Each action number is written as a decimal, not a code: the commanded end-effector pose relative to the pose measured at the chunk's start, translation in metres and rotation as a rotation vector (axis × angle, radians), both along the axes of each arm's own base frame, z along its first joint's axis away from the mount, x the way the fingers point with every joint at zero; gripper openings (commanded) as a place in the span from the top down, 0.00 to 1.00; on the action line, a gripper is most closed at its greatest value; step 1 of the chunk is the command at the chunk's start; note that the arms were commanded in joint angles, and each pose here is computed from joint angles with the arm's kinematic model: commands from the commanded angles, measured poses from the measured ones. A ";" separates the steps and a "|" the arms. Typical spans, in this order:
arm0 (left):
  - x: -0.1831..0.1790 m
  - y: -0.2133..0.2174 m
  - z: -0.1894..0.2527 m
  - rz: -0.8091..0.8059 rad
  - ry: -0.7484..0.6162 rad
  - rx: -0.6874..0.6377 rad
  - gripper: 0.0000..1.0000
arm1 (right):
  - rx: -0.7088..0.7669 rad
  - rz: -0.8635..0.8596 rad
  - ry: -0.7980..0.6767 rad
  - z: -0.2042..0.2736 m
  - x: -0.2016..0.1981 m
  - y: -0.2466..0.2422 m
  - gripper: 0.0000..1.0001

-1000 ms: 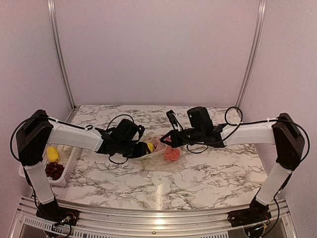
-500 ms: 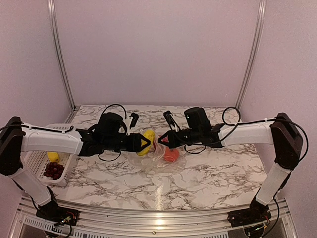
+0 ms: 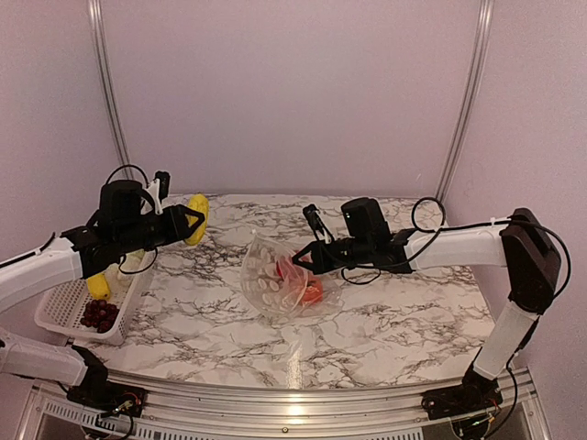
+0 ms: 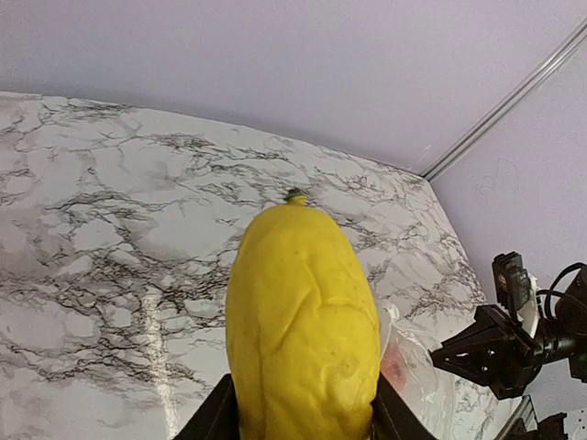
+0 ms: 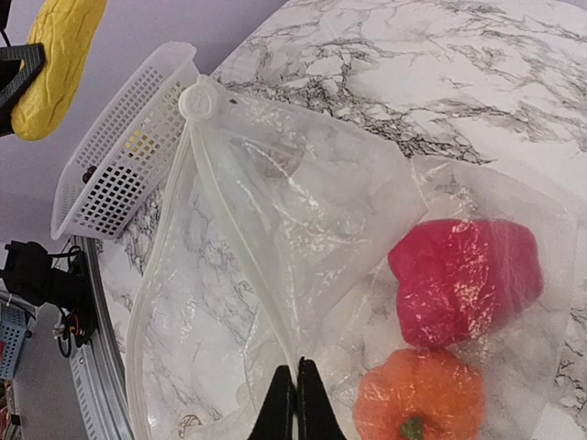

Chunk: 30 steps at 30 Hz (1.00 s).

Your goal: Open the zip-top bag and remove the fake food

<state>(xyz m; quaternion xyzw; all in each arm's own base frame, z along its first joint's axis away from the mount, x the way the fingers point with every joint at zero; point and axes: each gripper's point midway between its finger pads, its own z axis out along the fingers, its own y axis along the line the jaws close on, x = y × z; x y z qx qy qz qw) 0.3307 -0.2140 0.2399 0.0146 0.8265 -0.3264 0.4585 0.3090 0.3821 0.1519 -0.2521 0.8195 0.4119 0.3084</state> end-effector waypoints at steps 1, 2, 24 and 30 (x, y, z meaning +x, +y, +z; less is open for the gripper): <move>-0.016 0.073 -0.035 0.204 0.151 0.095 0.71 | 0.008 0.009 -0.015 0.004 0.002 0.004 1.00; -0.019 0.090 -0.039 0.254 0.176 0.100 0.71 | 0.010 0.010 -0.016 0.005 0.003 0.004 1.00; -0.024 0.304 -0.121 0.841 0.438 0.127 0.61 | 0.013 0.013 -0.016 0.007 0.006 0.003 1.00; -0.018 0.312 -0.125 0.866 0.429 0.138 0.38 | 0.018 0.015 -0.017 0.008 0.007 0.003 1.00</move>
